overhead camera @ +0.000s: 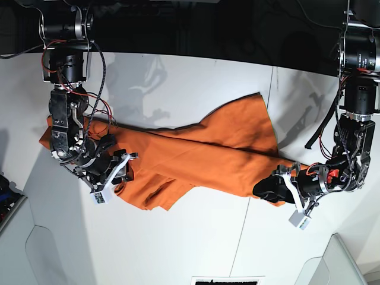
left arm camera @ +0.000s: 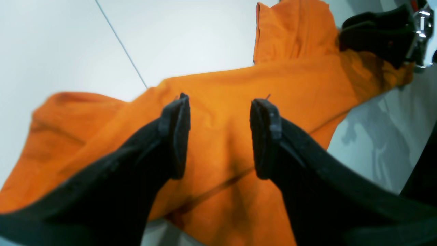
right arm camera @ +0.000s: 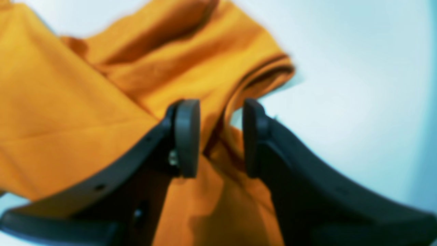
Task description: Layout the t-shirt on the table in an organized manner, then fold the t-shirt properly
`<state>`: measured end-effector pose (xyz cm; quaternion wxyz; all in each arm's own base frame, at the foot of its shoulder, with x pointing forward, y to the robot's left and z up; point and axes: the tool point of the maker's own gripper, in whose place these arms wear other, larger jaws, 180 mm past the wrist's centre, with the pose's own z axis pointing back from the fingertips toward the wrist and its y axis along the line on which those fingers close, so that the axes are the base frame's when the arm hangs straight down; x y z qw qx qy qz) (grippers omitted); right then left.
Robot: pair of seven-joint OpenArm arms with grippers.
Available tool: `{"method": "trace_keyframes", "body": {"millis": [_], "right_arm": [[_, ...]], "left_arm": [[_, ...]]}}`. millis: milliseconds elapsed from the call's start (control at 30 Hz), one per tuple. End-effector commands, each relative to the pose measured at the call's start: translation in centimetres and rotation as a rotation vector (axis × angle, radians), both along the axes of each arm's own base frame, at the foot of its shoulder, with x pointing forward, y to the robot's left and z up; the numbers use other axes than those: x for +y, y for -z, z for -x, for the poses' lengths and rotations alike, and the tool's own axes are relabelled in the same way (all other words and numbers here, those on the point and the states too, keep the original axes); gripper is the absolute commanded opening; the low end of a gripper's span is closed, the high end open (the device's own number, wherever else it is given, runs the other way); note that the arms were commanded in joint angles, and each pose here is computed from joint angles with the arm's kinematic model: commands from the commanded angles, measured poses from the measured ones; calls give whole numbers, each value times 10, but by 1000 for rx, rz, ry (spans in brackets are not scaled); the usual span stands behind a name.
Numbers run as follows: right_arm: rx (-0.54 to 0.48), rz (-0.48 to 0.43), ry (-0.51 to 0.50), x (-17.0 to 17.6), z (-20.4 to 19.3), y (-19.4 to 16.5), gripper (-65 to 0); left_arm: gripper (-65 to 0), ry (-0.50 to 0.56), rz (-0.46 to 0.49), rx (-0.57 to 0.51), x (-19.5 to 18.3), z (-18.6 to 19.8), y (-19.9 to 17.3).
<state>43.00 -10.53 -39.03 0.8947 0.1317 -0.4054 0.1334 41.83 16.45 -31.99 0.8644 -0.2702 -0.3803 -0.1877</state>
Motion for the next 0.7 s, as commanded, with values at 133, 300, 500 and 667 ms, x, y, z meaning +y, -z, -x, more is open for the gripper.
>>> {"method": "trace_keyframes", "body": {"millis": [133, 300, 500, 667], "right_arm": [[-44, 110, -60, 10, -19, -4, -515], [-50, 167, -115, 19, -18, 1, -650], [-83, 223, -78, -5, -30, -10, -650], [-131, 260, 9, -42, -40, -30, -650]], "left_arm": [[-338, 11, 22, -34, -7, -2, -9], [-339, 29, 48, 58, -12, 22, 16], [-339, 114, 105, 148, -39, 75, 36], [-339, 147, 73, 168, -49, 109, 54]]}}
